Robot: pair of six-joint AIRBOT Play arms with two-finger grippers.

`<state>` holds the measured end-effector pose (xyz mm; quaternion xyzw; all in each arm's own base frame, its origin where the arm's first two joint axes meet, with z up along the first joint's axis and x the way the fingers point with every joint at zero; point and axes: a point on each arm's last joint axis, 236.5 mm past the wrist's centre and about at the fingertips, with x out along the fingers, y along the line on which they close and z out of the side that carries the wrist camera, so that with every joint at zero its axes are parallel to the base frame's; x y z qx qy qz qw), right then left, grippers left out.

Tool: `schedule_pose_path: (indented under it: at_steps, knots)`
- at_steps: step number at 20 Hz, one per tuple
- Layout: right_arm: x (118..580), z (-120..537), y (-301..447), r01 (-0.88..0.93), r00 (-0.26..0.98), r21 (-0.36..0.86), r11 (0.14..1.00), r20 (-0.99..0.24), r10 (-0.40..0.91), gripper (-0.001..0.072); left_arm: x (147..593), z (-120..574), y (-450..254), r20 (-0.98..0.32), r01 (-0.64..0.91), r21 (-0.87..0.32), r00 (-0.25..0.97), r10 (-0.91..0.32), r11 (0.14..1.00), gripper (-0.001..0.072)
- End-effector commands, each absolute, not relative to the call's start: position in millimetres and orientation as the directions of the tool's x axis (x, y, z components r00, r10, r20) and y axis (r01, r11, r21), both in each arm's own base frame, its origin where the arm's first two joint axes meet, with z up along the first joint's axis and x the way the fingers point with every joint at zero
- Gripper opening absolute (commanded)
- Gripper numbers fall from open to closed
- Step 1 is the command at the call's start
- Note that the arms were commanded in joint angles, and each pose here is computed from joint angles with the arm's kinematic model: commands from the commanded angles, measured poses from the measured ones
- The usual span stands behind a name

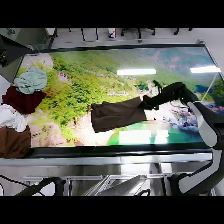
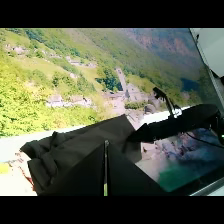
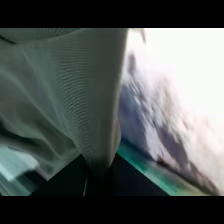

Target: Fold the shirts.

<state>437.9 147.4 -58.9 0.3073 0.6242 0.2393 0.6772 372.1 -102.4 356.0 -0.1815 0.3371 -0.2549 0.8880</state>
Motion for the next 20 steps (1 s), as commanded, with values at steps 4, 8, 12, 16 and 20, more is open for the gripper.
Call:
schedule_pose_path:
  at_steps: [4,8,12,16,20]
  knots:
    - [502.9,27.9,-30.6,0.218,0.548,0.702,0.678,-0.663,0.510,0.0021,372.1,355.9,-101.7,-0.507,0.329,-0.492,0.644,-0.573,0.806,0.0014]
    - [442.9,37.6,-176.7,0.447,0.666,0.686,0.575,-0.684,0.298,0.0021,378.4,347.4,-100.2,-0.494,0.302,-0.518,0.658,-0.568,0.800,0.0014]
    - [348.6,27.9,-266.5,0.625,0.713,0.675,0.393,-0.698,0.064,0.0021,385.0,319.1,-97.7,-0.504,0.244,-0.563,0.656,-0.562,0.789,0.0014]
    - [276.7,-28.7,-270.5,0.727,0.642,0.631,0.273,-0.765,0.059,0.0021,385.9,290.7,-95.3,-0.516,0.212,-0.577,0.654,-0.553,0.789,0.0014]
    - [260.7,-68.5,-246.9,0.744,0.592,0.609,0.275,-0.791,0.152,0.0023,379.2,265.7,-95.7,-0.544,0.174,-0.597,0.630,-0.554,0.783,0.0014]
